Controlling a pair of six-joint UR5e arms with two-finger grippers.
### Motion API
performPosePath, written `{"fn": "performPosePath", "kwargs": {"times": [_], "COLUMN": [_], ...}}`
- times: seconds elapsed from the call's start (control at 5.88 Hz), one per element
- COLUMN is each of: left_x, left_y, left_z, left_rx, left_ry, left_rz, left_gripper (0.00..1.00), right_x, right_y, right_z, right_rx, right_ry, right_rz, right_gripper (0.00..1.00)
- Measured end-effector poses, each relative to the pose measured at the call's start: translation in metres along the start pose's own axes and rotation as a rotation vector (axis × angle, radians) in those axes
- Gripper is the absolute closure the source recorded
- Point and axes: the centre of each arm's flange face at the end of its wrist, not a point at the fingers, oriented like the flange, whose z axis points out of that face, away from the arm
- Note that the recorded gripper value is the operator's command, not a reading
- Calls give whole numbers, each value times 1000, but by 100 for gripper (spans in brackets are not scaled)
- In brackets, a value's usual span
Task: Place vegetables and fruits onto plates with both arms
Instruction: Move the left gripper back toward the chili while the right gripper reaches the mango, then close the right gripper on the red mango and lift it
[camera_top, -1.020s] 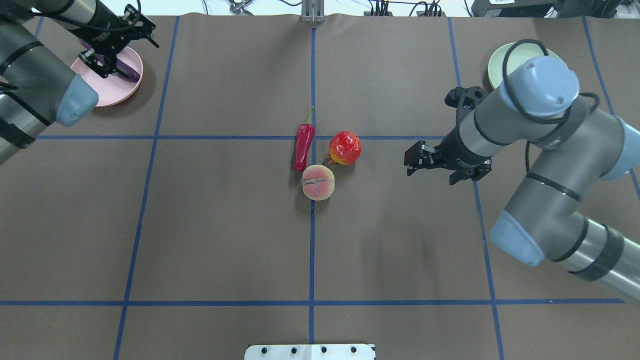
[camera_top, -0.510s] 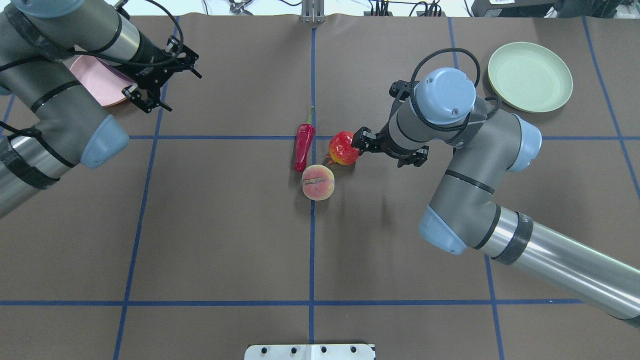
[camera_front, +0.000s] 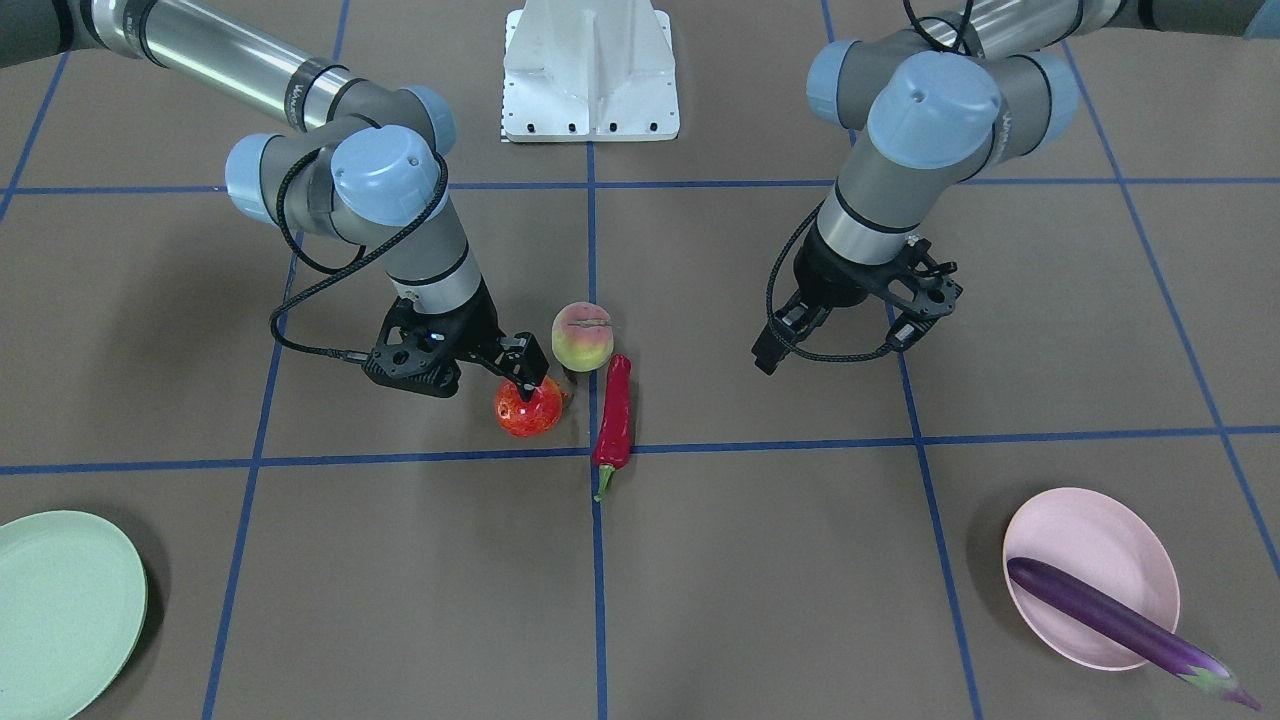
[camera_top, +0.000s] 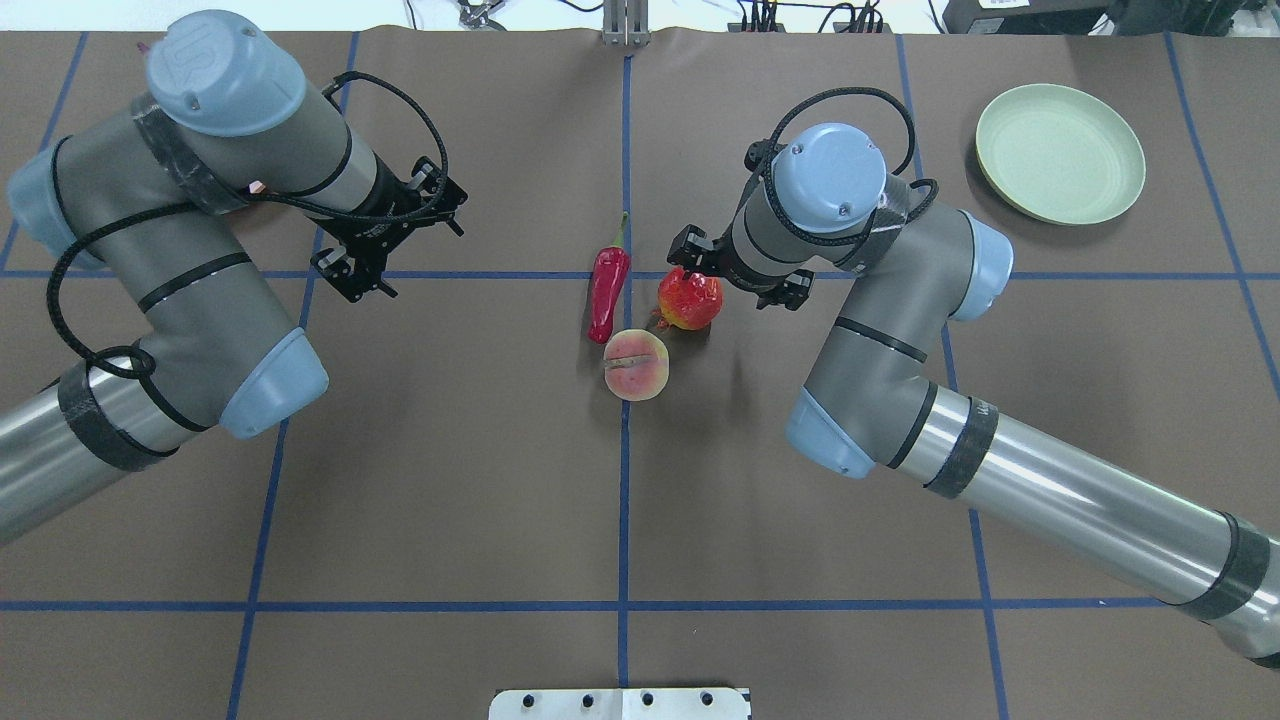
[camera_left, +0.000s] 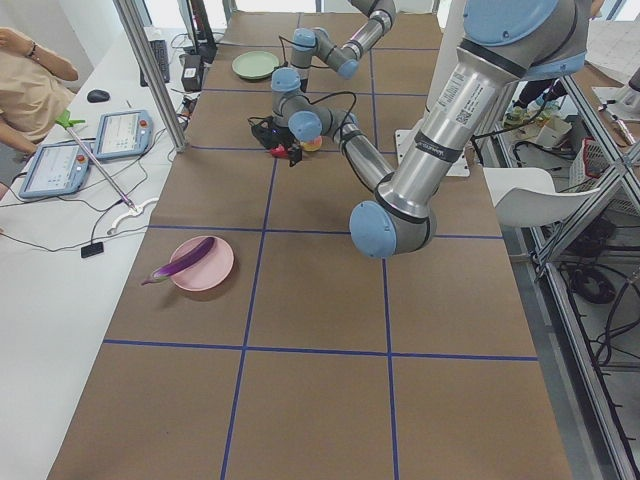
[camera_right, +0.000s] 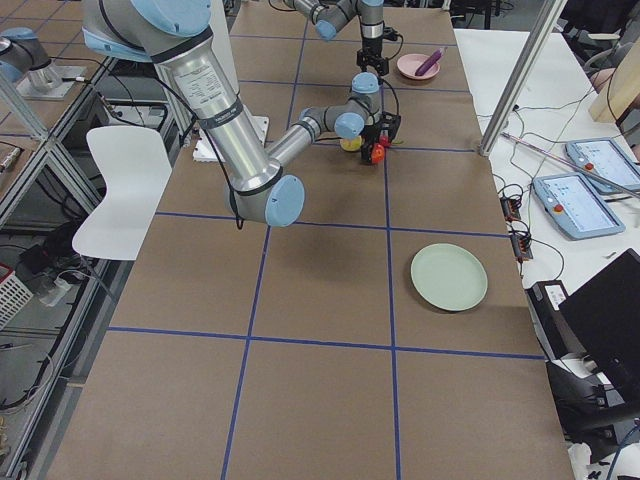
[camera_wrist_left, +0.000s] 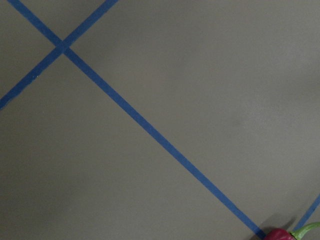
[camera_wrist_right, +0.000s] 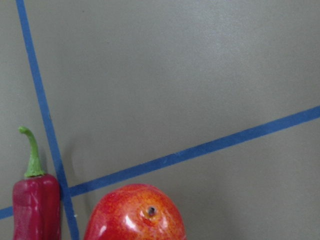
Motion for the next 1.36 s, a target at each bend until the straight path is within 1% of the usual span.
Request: {"fn": "performPosePath", "kwargs": {"times": [0.34,0.51,0.68,0.85,1.02,1.19,1.36], "left_x": [0,0,0,0,1,1,1], "left_y": [2,2,2,2,3,3,3], "left_z": [1,1,0,0,0,0,-1], "left_rx": [2,2,2,2,2,2,2], "left_ry": [-3,-3,-3,-4,-3,-3,-4], "left_rz": [0,1,1,1,1,0,-1], "left_gripper": [0,0,0,0,0,0,0], "right_x": [0,0,0,0,0,0,0], "right_y": [-1,1,3,4,4,4,4], "right_z": [16,18,19,19,19,19,20], "right_rx": [0,-2,-5,-7,-8,-9,-10], "right_ry": [-49,-70,-100,-123,-131,-133,-132], "right_rz": [30,33,46,65,75,81,83], "right_gripper": [0,0,2,24,26,22,26]}}
